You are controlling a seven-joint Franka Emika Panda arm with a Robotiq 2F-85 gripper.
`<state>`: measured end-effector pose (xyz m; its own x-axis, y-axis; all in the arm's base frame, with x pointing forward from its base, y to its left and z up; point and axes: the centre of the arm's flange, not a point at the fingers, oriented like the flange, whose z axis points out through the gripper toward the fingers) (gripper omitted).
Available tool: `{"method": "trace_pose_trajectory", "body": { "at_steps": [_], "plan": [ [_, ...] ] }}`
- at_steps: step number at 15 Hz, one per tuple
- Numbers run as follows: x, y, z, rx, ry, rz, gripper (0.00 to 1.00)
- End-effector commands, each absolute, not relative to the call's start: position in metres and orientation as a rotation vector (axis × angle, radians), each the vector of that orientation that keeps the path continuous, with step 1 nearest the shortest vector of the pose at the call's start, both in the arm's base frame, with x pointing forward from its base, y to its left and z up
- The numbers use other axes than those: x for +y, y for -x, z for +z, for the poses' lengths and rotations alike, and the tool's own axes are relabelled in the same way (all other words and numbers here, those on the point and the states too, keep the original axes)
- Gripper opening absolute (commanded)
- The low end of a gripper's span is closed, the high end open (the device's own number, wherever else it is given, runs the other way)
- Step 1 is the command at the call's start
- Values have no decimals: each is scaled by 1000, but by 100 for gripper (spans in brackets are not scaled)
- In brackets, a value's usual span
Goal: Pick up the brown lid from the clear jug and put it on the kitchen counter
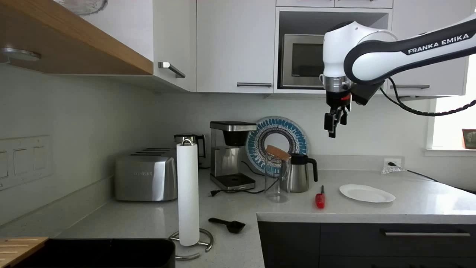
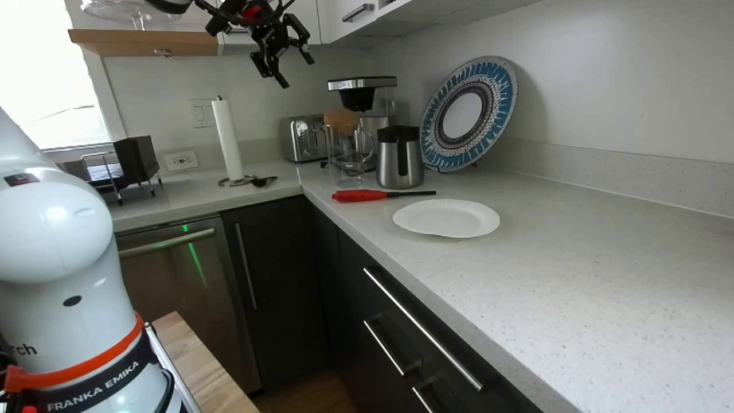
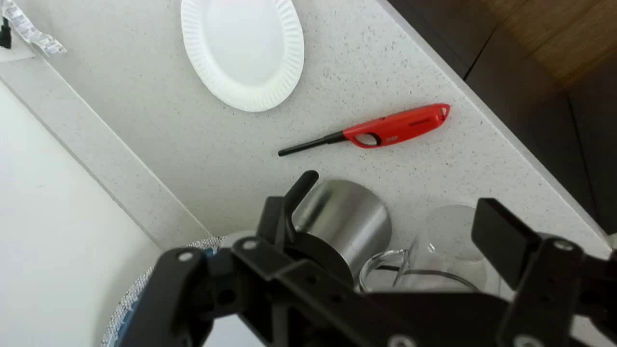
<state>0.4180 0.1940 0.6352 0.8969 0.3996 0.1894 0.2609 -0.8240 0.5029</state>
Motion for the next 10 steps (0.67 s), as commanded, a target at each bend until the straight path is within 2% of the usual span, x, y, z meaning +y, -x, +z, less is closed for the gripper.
{"method": "trace_pose_trajectory", "body": {
  "at_steps": [1, 10],
  "plan": [
    [235, -448, 652, 601, -2534, 466, 100],
    [317, -501, 628, 580, -2497, 415, 100]
  ]
}}
